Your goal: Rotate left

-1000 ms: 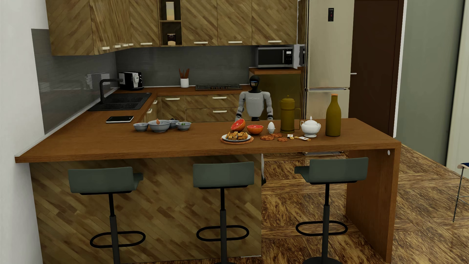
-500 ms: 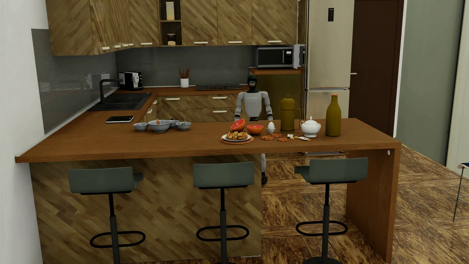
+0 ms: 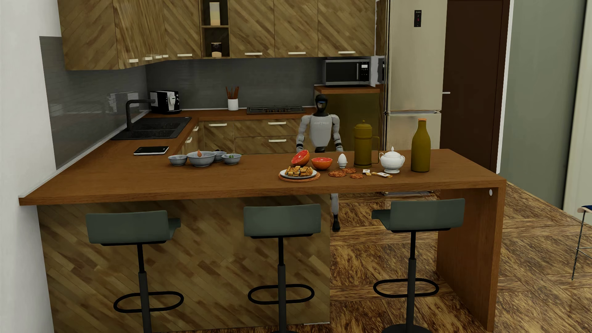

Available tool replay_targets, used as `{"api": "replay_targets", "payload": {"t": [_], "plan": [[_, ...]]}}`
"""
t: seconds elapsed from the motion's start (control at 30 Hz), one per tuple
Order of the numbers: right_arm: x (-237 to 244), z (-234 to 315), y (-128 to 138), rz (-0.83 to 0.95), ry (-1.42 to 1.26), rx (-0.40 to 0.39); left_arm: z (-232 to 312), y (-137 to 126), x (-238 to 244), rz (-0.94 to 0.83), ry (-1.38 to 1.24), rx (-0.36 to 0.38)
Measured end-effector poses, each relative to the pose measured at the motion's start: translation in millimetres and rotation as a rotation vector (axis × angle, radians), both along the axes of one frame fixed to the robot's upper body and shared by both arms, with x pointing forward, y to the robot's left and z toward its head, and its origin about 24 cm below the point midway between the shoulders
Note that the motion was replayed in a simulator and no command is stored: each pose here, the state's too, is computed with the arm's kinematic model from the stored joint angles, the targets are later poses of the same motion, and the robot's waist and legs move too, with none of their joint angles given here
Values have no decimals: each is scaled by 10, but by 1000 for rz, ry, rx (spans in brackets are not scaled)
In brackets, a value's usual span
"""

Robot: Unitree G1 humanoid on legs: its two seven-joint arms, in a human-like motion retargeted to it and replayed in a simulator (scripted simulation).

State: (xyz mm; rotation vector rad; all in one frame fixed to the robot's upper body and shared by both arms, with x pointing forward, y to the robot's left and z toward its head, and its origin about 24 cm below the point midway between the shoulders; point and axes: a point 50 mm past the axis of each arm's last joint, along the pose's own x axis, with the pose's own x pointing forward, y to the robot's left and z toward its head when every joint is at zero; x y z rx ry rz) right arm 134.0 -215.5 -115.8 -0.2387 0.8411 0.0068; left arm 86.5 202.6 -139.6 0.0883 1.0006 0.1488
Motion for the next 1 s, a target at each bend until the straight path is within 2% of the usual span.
{"api": "replay_targets", "payload": {"t": [0.07, 0.13, 0.17, 0.23, 0.27, 0.33, 0.37, 0.47, 0.5, 0.53, 0.57, 0.6, 0.7, 0.73, 0.8, 0.9, 1.0], "plan": [[89, -1, 26, -7, 11, 7, 36, -113, 147, -38, -16, -52], [311, 90, 182, -8, -70, 49, 6, 75, 55, -69, 50, -38], [301, 109, 224, -16, -106, 63, 43, 130, 186, -74, 25, -29], [244, 86, 275, -34, -108, 82, 9, 2, 103, -79, 5, -62], [141, 56, 173, -46, -76, 60, 27, -71, 76, -61, -35, -79], [83, -15, -27, -68, 6, 16, 91, -108, 198, -40, -117, -58], [182, 38, -15, -55, -23, 19, 108, -87, 195, -28, -133, -58], [251, 66, 251, -13, -79, 63, 86, -46, 329, -133, -96, -46], [277, 47, 263, 4, -65, 65, 44, 5, 140, -125, -50, -42], [324, 80, 171, -6, -72, 59, 9, 10, -47, -92, -13, -53], [256, 59, 22, -20, -56, 45, 37, 24, -49, -24, -38, -51], [115, 26, -37, -22, -29, 46, 56, -16, 118, -48, -60, -49], [50, 1, -23, -52, -6, 78, 110, -132, 455, -149, -76, -69], [140, 38, 41, -60, -38, 91, 134, -70, 493, -141, -78, -72], [203, 67, 125, -49, -84, 83, 97, 14, 350, -124, -42, -69], [217, 96, 7, -60, -109, 33, 76, -44, 282, -112, -22, -67], [266, 85, 60, -28, -86, 59, 31, -99, 195, -86, 7, -71]]}}
